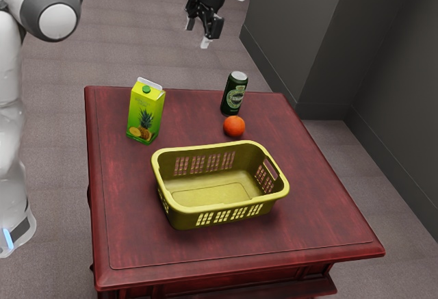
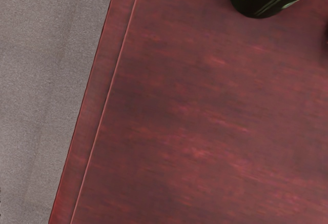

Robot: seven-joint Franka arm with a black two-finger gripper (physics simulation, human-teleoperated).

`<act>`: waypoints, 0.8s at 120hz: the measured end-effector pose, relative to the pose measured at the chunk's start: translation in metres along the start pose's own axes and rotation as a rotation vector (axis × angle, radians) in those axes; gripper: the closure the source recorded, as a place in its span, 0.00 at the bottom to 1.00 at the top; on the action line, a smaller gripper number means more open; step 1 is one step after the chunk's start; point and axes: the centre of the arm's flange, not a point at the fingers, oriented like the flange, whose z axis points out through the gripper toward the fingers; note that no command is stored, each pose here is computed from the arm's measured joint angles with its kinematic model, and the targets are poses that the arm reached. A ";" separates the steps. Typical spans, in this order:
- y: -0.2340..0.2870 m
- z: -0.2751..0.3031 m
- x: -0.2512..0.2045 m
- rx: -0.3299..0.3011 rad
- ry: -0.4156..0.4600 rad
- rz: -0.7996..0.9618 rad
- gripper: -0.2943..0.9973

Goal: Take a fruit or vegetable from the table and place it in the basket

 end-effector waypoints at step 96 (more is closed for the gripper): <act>0.054 -0.203 -0.119 -0.123 0.328 0.181 0.23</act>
